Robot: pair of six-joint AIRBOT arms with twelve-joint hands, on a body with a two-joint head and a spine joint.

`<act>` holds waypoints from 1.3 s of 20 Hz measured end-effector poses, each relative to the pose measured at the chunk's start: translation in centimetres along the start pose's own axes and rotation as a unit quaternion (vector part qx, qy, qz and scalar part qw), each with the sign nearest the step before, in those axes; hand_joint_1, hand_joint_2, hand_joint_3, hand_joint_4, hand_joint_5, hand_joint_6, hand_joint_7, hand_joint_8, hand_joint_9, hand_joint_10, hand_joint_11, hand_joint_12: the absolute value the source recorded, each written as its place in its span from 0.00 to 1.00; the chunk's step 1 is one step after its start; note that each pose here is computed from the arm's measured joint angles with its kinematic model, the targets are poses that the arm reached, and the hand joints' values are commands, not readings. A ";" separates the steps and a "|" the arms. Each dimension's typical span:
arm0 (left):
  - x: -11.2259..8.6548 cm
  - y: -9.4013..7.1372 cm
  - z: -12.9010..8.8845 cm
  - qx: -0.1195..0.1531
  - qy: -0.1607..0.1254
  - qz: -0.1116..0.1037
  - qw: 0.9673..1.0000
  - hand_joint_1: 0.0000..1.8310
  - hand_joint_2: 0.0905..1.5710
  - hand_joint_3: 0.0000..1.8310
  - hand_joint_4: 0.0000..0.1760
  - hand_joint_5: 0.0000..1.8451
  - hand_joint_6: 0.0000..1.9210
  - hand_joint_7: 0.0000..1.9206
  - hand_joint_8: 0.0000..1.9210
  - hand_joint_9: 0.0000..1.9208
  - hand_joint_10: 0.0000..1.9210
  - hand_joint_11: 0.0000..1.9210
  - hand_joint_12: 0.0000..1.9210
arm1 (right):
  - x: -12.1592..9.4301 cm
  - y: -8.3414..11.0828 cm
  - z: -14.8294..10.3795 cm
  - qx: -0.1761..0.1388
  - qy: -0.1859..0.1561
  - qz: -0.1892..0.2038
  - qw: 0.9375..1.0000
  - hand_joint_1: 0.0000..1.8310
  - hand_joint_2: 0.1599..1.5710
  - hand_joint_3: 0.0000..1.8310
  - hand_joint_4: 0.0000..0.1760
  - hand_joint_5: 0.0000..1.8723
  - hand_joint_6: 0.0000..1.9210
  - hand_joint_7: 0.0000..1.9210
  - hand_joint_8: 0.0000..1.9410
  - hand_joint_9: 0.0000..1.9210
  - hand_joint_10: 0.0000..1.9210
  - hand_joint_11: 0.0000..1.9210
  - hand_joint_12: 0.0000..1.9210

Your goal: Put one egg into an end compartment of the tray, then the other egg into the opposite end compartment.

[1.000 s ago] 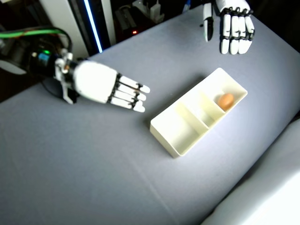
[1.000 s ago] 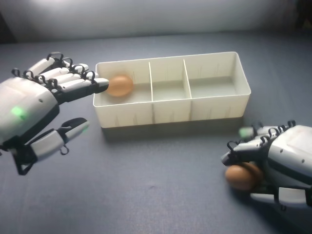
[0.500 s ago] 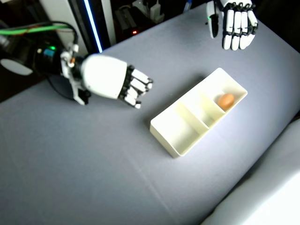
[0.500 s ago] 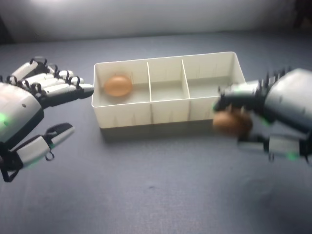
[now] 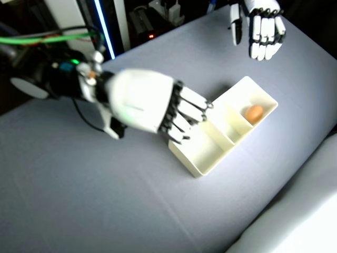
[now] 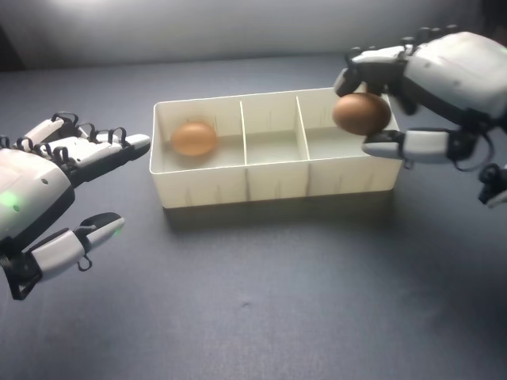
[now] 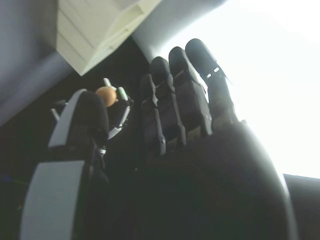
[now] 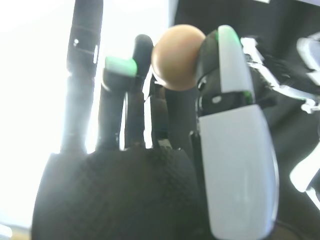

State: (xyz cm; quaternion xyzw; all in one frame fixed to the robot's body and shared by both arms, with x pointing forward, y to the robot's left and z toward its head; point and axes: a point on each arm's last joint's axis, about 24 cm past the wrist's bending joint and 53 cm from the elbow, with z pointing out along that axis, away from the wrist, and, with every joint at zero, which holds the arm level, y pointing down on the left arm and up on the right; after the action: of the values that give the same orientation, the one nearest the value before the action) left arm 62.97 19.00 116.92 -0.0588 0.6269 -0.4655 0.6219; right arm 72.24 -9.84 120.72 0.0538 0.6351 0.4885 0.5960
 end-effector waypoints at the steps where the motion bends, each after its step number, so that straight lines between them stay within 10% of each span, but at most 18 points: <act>1: -0.1 0.3 0.0 -0.006 0.000 -0.001 1.000 0.45 0.89 0.00 0.00 0.16 0.00 0.24 0.00 0.21 0.01 0.00 0.64 | 0.2 -0.5 0.8 0.011 0.003 0.003 1.000 0.65 0.80 0.00 0.00 0.27 0.76 0.43 0.74 0.52 0.71 0.50 0.91; 4: 0.1 0.9 0.1 -0.014 -0.002 -0.007 1.000 0.43 0.88 0.00 0.00 0.16 0.00 0.22 0.00 0.19 0.00 0.00 0.60 | 1.1 -2.0 1.7 0.041 0.022 -0.008 0.999 0.40 0.75 0.00 0.00 0.00 0.03 0.04 0.14 0.01 0.59 0.01 1.00; 11: 0.4 0.8 -0.2 -0.014 -0.004 -0.016 1.000 0.42 0.88 0.00 0.00 0.16 0.00 0.15 0.00 0.14 0.00 0.00 0.50 | 1.1 -1.1 1.2 0.040 0.015 0.017 0.999 0.23 0.76 0.00 0.36 0.00 0.00 0.00 0.00 0.00 0.01 0.00 0.84; 12: 0.0 0.4 -0.3 -0.009 -0.010 -0.017 1.000 0.44 0.88 0.00 0.05 0.14 0.00 0.13 0.00 0.12 0.00 0.00 0.44 | 1.0 0.8 0.5 0.013 0.013 0.019 1.000 0.18 0.77 0.00 0.49 0.00 0.00 0.00 0.00 0.00 0.00 0.00 0.62; 13: -0.3 0.1 -0.4 -0.004 -0.015 -0.016 1.000 0.44 0.88 0.00 0.05 0.14 0.00 0.13 0.00 0.12 0.00 0.00 0.44 | 0.3 2.2 0.0 -0.010 0.005 0.014 1.000 0.18 0.77 0.00 0.49 0.00 0.00 0.00 0.00 0.00 0.00 0.00 0.62; 14: -0.9 -0.4 -0.8 0.005 -0.024 -0.014 1.000 0.45 0.87 0.00 0.10 0.11 0.00 0.10 0.00 0.08 0.00 0.00 0.37 | -1.2 3.1 -1.2 -0.031 -0.018 0.015 0.999 0.09 0.80 0.00 0.61 0.00 0.00 0.00 0.00 0.00 0.00 0.00 0.13; 15: -1.3 -0.7 -1.0 0.009 -0.029 -0.012 0.999 0.45 0.87 0.00 0.10 0.11 0.00 0.10 0.00 0.08 0.00 0.00 0.37 | -1.9 3.3 -2.0 -0.040 -0.029 0.015 0.999 0.09 0.80 0.00 0.61 0.00 0.00 0.00 0.00 0.00 0.00 0.00 0.13; 16: -1.6 -0.5 -1.3 0.006 -0.033 -0.009 0.999 0.43 0.87 0.00 0.10 0.08 0.00 0.06 0.00 0.04 0.00 0.00 0.25 | -2.8 3.2 -3.2 -0.042 -0.040 0.013 0.998 0.06 0.80 0.00 0.28 0.00 0.00 0.00 0.00 0.00 0.00 0.00 0.29; 18: -2.8 -0.2 -2.2 -0.006 -0.054 -0.007 0.999 0.33 0.87 0.00 0.35 0.00 0.00 0.00 0.00 0.00 0.00 0.00 0.01 | -3.4 2.5 -6.3 -0.035 -0.052 0.012 0.998 0.03 0.84 0.00 0.27 0.00 0.00 0.00 0.00 0.01 0.00 0.00 0.55; 19: -3.2 -0.5 -2.5 -0.001 -0.063 -0.003 0.998 0.28 0.86 0.00 0.45 0.00 0.00 0.00 0.00 0.00 0.00 0.00 0.00 | -3.2 2.6 -7.7 -0.039 -0.051 0.011 0.998 0.01 0.82 0.00 0.40 0.00 0.00 0.00 0.00 0.00 0.00 0.00 0.39; 23: -3.7 -1.4 -4.3 0.011 -0.086 -0.006 0.996 0.13 0.84 0.00 0.45 0.00 0.00 0.00 0.00 0.00 0.00 0.00 0.00 | -1.6 2.9 -13.3 -0.047 -0.049 0.023 0.997 0.00 0.86 0.00 0.37 0.00 0.00 0.00 0.00 0.00 0.00 0.00 0.03; 24: -4.0 -1.1 -4.6 0.005 -0.094 -0.006 0.996 0.05 0.80 0.00 0.68 0.00 0.00 0.00 0.00 0.00 0.00 0.00 0.00 | -2.0 2.7 -14.5 -0.043 -0.064 0.029 0.997 0.00 0.89 0.01 0.33 0.00 0.00 0.00 0.00 0.00 0.00 0.00 0.00; 26: -4.7 -1.4 -4.9 0.008 -0.108 -0.007 0.994 0.03 0.79 0.00 0.68 0.00 0.00 0.00 0.00 0.00 0.00 0.00 0.00 | -3.1 2.7 -15.8 -0.041 -0.087 0.028 0.995 0.00 0.90 0.01 0.26 0.00 0.00 0.00 0.00 0.00 0.00 0.00 0.00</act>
State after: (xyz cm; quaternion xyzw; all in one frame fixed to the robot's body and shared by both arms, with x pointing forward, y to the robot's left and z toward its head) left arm 59.21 23.80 120.27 -0.1081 0.5518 -0.4655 0.6835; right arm 58.93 -19.28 121.80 0.0897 0.5586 0.5238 0.6368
